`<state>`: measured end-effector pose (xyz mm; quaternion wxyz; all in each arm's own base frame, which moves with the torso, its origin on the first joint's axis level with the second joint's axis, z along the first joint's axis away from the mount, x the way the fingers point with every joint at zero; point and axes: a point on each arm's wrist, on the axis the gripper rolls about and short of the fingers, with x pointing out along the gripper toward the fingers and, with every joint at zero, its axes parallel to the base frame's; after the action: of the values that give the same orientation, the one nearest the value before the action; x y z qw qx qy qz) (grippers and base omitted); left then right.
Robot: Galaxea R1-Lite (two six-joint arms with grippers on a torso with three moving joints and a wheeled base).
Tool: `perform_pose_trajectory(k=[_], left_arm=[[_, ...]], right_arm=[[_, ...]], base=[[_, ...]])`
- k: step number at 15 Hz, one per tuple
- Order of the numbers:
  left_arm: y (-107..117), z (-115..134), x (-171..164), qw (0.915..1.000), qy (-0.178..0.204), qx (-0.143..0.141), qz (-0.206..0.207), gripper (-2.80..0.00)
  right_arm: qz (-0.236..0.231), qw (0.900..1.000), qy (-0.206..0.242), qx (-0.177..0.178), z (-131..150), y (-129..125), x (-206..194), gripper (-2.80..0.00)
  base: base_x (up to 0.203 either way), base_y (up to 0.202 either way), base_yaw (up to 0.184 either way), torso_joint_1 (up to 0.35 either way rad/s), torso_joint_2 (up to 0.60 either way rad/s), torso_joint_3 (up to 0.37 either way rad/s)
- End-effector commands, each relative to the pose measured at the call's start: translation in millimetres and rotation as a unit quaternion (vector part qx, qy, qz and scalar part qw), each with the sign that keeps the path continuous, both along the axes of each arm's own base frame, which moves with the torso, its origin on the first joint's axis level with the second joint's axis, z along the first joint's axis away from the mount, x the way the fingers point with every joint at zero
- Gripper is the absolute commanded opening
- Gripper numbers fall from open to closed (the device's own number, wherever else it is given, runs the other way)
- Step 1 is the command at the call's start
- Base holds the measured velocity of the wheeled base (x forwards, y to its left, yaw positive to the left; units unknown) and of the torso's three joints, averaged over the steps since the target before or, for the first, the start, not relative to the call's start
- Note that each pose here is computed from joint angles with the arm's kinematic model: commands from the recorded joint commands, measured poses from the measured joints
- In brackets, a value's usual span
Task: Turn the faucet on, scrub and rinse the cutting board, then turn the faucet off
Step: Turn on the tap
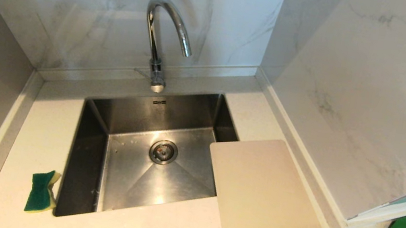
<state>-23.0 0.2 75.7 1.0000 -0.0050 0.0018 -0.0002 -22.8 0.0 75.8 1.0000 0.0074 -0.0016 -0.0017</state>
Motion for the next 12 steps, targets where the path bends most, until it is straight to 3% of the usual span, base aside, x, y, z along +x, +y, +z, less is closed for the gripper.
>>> perform_pose_trajectory(k=[1, 5, 8, 12], left_arm=[[0.0, 0.1, 0.0, 1.0, 0.001, 0.0, 0.0, -2.8], [0.2, 14.4, -4.3, 0.9996, -0.017, 0.018, 0.009, -2.8], [0.2, 64.3, -15.4, 0.9992, -0.03, 0.025, 0.01, -2.8], [0.1, 126.8, 0.5, 0.9985, -0.001, 0.055, 0.005, -2.8]], right_arm=[[0.0, 1.0, 0.0, 0.0, 0.1, 0.0, 0.1, -2.8], [0.0, 1.0, 0.0, 0.0, 0.1, 0.0, 0.1, -2.8], [0.0, 1.0, 0.0, 0.0, 0.1, 0.0, 0.1, -2.8], [0.0, 1.0, 0.001, 0.0, 0.0, 0.0, 0.1, -2.8]], base=[[0.0, 0.0, 0.0, 0.0, 0.0, 0.0], [0.0, 0.0, 0.0, 0.0, 0.0, 0.0], [0.0, 0.0, 0.0, 0.0, 0.0, 0.0], [0.0, 0.0, 0.0, 0.0, 0.0, 0.0]])
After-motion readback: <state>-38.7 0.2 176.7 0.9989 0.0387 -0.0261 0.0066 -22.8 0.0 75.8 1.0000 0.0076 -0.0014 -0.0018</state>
